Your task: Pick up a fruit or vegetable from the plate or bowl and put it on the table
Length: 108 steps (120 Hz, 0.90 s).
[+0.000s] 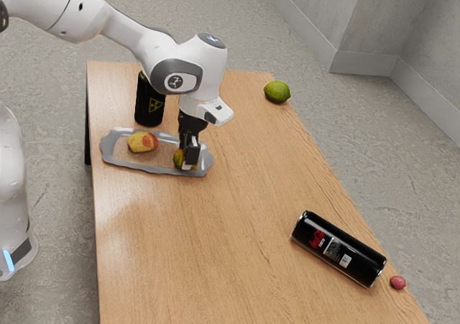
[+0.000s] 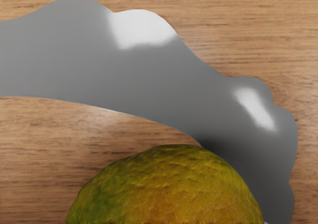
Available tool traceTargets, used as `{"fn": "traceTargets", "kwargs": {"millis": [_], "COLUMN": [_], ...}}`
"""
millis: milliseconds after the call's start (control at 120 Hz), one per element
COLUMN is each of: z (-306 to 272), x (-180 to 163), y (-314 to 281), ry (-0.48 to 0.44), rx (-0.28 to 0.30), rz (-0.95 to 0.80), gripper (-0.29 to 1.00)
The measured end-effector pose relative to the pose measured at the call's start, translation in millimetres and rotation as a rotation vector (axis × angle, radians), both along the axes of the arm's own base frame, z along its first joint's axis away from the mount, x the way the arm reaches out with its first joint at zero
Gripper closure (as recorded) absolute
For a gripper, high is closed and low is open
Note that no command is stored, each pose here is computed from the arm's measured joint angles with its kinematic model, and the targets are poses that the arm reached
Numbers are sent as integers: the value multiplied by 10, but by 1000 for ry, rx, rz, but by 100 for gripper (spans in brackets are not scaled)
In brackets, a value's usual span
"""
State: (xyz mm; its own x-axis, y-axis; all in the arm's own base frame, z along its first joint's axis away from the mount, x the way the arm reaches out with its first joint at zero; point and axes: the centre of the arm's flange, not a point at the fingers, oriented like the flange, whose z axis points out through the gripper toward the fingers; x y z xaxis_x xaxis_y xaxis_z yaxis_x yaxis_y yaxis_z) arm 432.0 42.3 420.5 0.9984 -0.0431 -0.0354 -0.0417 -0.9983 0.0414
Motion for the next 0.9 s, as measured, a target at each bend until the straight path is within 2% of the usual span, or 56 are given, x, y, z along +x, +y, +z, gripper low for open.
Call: {"fn": "traceTargets", "kwargs": {"millis": [150,275,358,492,708,808,900], "z": [58,620,830,879,909,912,925], "x": [-3,47,91,90,78,74,65], "y": [-25,-348,-667,-1034,-1212,-1239,-1287], "ry": [-11,-108,-137,-137,-136,-134,-136], "rx": [8,47,71,88,87,83,84], "rz": [-3,-68,-130,-199,-224,-228,-238], "gripper": [34,34,33,33,33,18,9]}}
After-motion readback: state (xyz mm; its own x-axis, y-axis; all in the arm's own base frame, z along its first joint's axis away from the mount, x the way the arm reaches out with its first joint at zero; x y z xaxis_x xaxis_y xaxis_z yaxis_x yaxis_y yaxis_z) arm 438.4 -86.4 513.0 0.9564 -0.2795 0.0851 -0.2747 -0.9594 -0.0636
